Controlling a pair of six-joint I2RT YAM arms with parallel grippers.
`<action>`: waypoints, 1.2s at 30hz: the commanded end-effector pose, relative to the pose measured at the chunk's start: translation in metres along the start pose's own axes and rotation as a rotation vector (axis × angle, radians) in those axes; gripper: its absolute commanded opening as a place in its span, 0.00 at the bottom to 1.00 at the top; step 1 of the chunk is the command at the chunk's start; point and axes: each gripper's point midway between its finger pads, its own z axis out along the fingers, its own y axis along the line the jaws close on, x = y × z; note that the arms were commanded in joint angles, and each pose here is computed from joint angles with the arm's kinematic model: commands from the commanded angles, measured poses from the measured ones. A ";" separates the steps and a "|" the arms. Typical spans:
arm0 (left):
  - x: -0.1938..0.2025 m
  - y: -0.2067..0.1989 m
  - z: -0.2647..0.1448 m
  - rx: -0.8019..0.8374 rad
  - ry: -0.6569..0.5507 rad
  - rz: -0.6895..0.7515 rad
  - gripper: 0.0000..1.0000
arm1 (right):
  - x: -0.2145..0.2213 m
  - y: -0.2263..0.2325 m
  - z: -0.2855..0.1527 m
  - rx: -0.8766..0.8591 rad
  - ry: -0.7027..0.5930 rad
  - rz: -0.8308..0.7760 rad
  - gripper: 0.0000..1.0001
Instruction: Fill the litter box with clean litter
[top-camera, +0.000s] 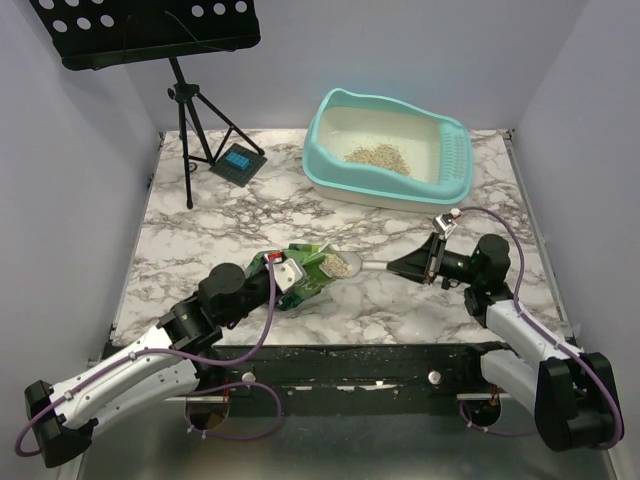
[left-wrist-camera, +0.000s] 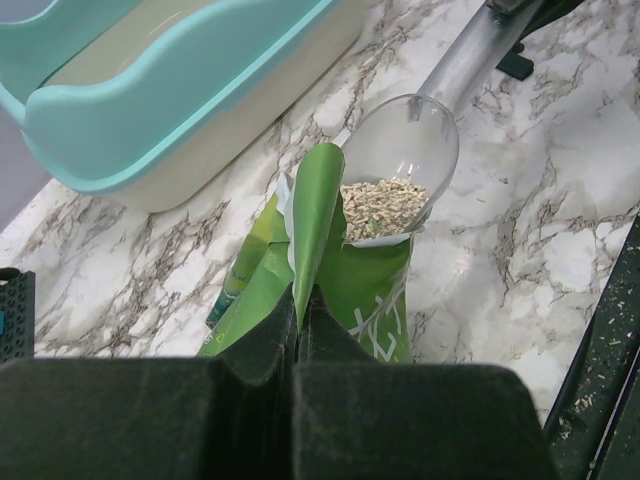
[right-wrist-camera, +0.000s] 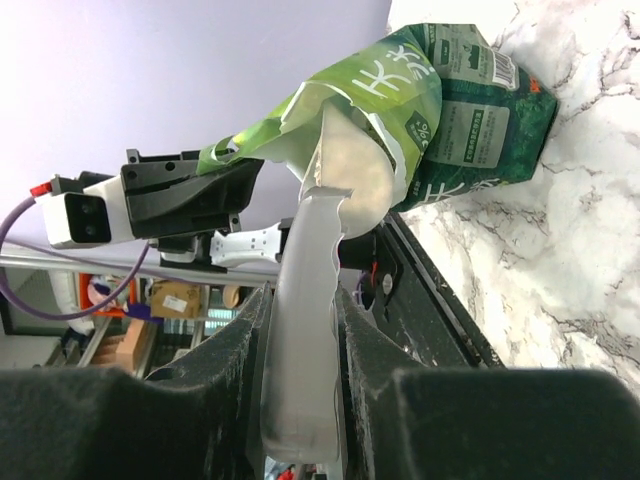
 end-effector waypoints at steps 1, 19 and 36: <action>-0.009 -0.003 0.001 0.003 -0.049 -0.017 0.00 | 0.007 0.002 -0.007 -0.019 -0.025 0.022 0.00; -0.031 0.011 -0.007 -0.071 -0.156 -0.041 0.00 | 0.009 0.002 -0.021 -0.038 -0.227 0.113 0.00; -0.047 0.042 -0.025 -0.244 -0.221 -0.070 0.00 | -0.006 0.035 -0.028 -0.093 -0.324 0.124 0.01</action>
